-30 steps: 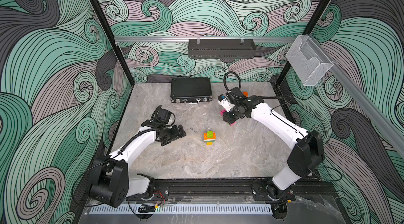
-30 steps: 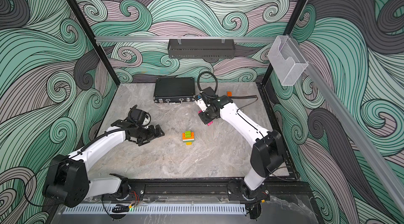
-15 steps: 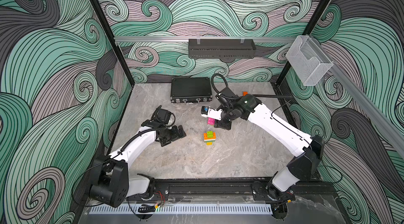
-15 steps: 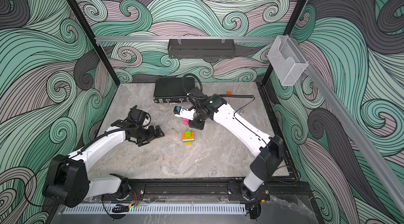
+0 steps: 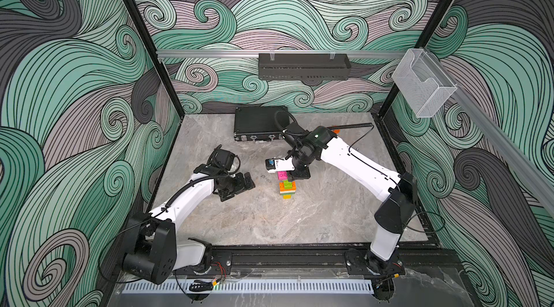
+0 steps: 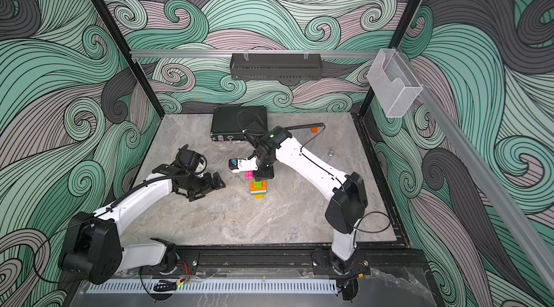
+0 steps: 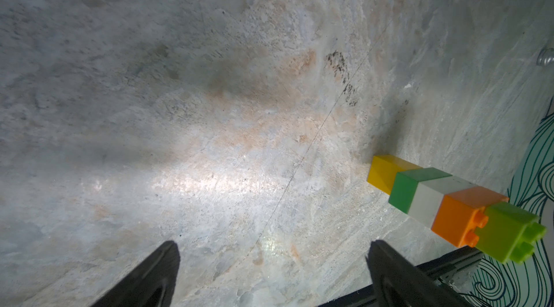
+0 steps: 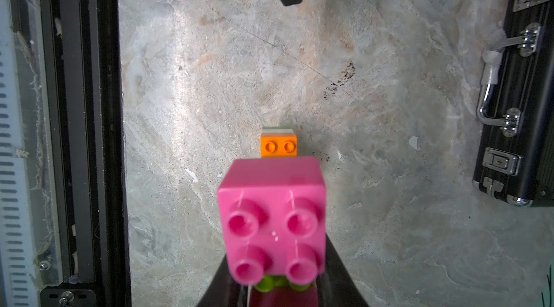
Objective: Assemble a carrot with lego
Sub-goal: Assemble the lego brick with the lego brick.
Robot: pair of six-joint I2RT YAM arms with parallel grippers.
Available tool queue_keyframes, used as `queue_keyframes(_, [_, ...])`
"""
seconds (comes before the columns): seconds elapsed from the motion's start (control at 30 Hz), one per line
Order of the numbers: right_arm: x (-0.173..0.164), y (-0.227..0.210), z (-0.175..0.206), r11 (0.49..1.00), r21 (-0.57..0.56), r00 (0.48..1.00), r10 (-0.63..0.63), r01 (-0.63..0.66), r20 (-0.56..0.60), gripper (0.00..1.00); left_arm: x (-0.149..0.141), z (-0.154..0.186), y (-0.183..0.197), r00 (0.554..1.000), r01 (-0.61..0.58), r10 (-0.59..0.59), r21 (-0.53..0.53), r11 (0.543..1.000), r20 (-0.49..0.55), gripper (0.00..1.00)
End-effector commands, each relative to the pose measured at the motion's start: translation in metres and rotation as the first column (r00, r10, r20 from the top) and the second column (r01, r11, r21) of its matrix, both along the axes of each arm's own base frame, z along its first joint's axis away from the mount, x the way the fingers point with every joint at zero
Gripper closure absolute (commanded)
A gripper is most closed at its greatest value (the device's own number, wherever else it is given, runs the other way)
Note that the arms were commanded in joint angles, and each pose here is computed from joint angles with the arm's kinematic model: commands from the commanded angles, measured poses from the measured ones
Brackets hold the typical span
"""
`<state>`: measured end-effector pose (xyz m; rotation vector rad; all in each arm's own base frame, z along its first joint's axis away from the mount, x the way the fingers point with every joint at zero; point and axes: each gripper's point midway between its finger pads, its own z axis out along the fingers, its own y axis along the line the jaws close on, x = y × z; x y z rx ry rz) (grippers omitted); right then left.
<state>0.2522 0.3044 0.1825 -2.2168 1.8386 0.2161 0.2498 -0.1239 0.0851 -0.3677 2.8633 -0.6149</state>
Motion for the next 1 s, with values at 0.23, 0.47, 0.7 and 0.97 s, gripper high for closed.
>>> queue_keyframes(0.23, [-0.009,0.004,-0.009,0.996,-0.087,0.998,-0.014,0.008,-0.067,1.0,-0.001,0.003,0.002,1.0,0.0,0.0,-0.004,1.0,-0.002,0.01])
queue_keyframes(0.47, [-0.006,0.003,-0.019,0.99,-0.138,0.997,-0.047,0.038,-0.064,1.0,-0.001,0.002,0.002,1.0,-0.001,0.001,-0.005,1.0,-0.004,0.02])
queue_keyframes(0.7, [-0.001,0.002,-0.024,0.985,-0.162,0.997,-0.063,0.053,-0.054,1.0,-0.002,0.002,0.001,1.0,-0.001,0.001,-0.005,1.0,-0.004,0.02])
queue_keyframes(0.97, [0.003,0.002,-0.033,0.981,-0.179,0.995,-0.081,0.071,-0.053,1.0,-0.001,0.002,0.002,1.0,-0.003,0.003,-0.005,1.0,-0.002,0.02])
